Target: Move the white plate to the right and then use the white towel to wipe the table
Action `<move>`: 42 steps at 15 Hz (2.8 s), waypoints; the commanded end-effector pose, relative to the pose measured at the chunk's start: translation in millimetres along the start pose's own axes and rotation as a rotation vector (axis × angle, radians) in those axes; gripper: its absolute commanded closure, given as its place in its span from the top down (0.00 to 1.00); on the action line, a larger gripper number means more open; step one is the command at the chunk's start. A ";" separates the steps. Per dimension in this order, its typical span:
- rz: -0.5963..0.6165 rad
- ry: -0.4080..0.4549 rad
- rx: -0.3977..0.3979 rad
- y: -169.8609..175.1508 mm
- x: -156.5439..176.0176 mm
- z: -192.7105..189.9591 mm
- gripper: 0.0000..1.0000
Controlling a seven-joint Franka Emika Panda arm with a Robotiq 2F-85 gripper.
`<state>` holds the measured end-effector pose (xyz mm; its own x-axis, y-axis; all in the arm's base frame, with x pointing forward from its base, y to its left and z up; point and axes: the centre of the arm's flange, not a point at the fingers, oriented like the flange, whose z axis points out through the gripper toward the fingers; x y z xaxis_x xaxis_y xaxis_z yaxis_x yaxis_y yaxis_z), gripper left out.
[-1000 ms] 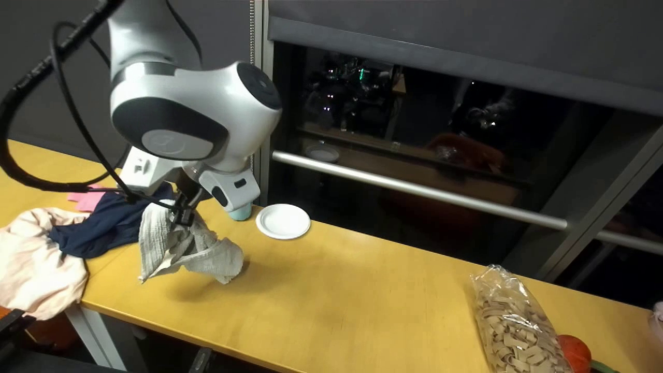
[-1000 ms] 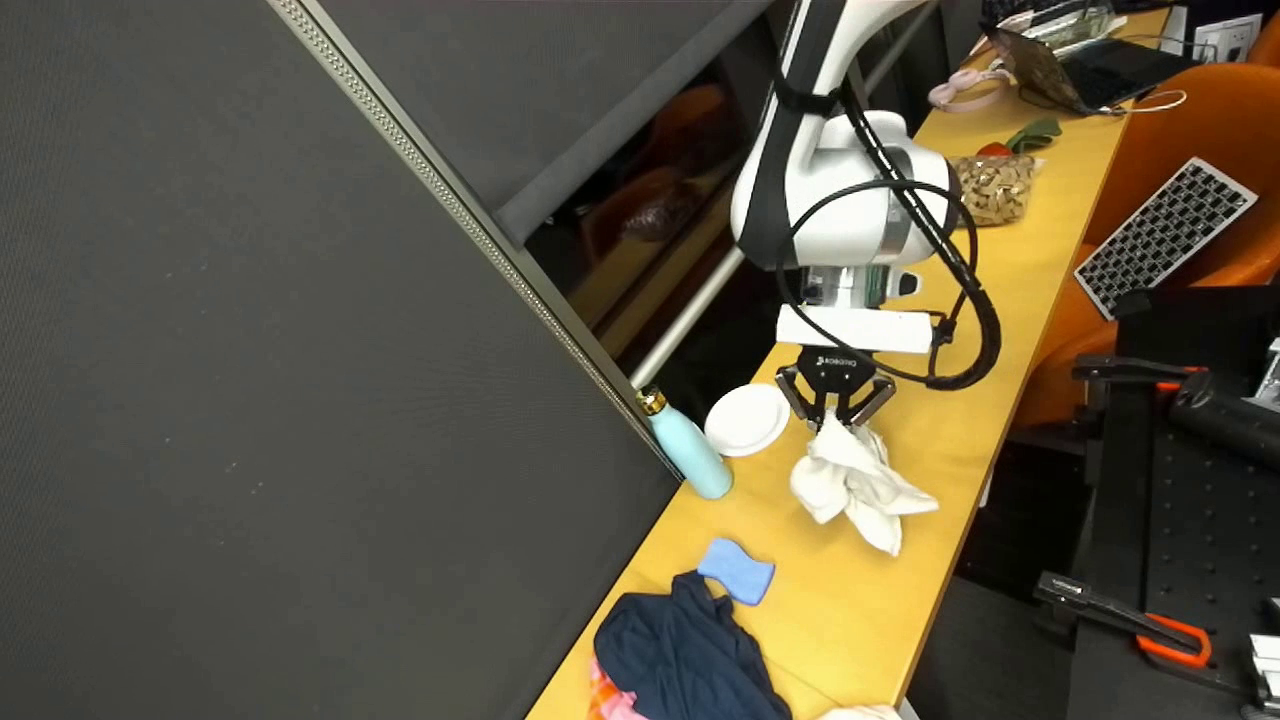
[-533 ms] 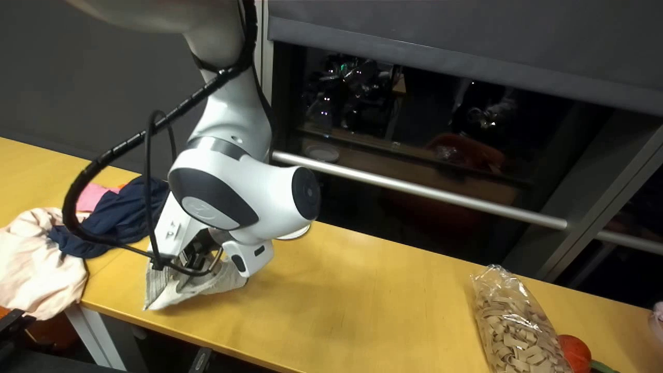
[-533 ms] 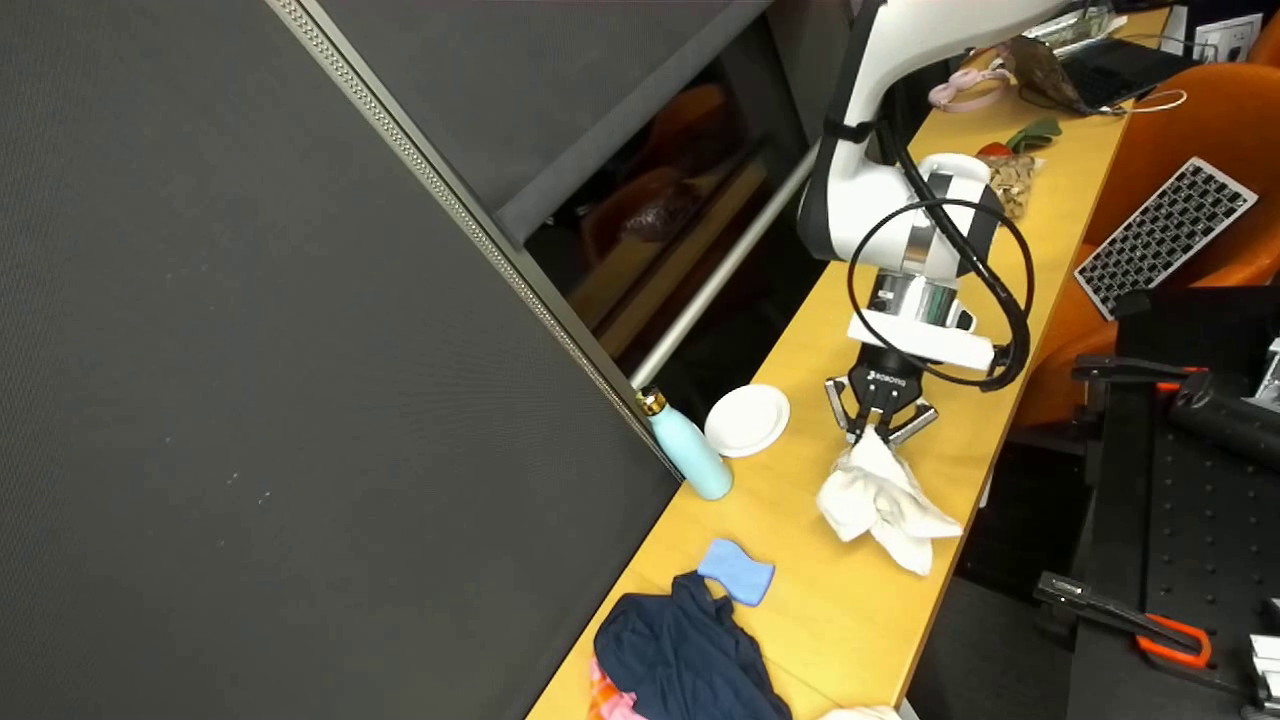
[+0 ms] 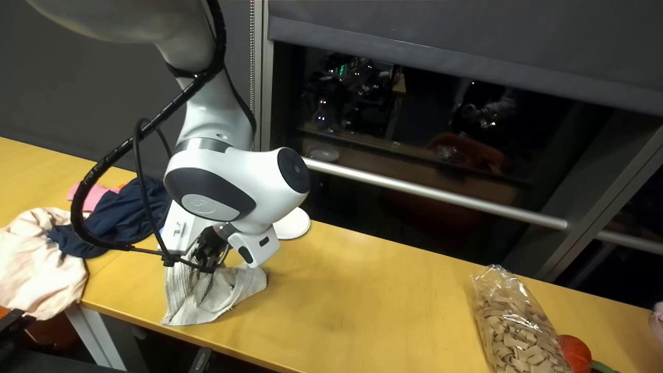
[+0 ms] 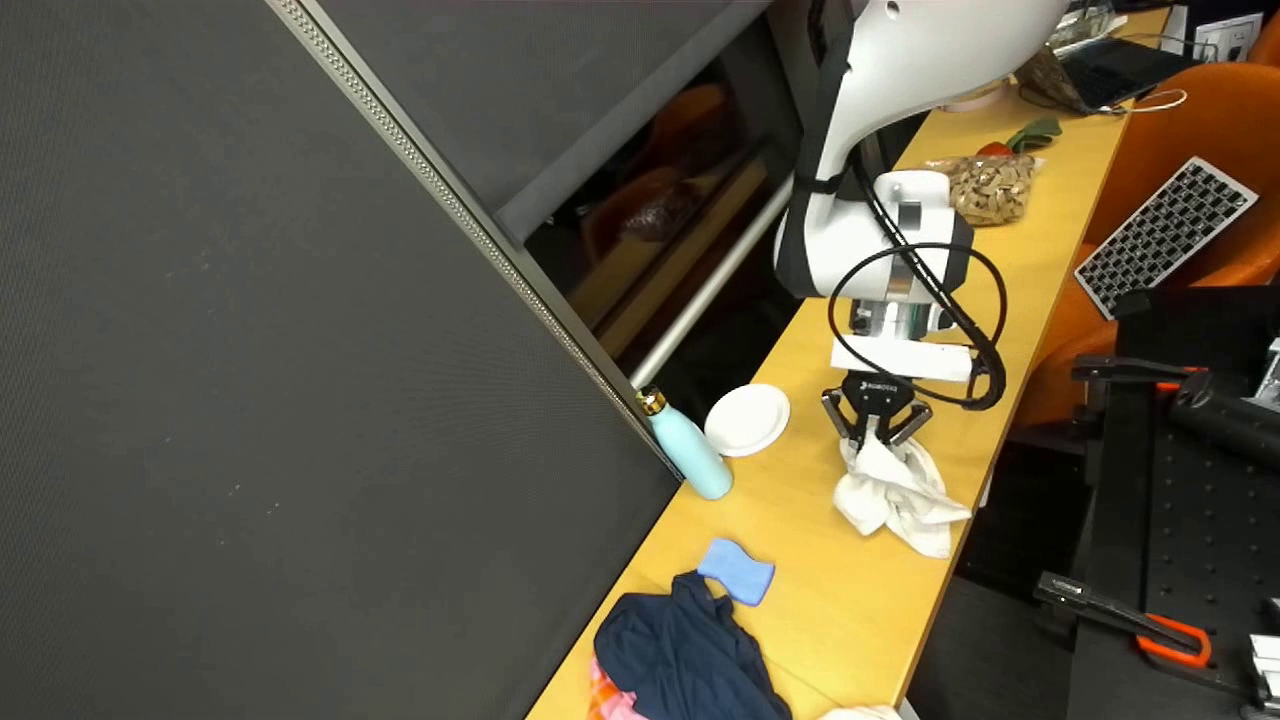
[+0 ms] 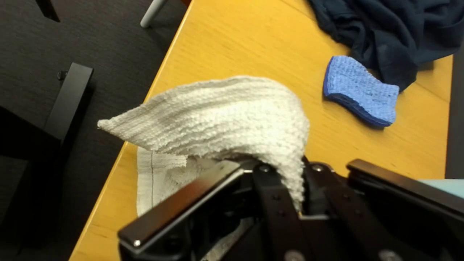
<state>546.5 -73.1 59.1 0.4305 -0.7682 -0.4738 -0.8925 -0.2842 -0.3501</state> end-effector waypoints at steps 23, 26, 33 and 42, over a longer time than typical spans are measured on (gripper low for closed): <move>0.009 0.448 -0.347 6.1 35.1 44.2 1.00; -0.024 0.479 -0.336 -1.8 38.8 59.0 0.65; -0.036 0.478 -0.313 -18.0 30.7 90.2 0.13; -0.031 0.437 -0.312 -24.3 7.6 126.7 0.00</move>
<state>577.6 -31.1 -29.7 0.4100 -0.9106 -0.0516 -0.9115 -0.4070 -0.0598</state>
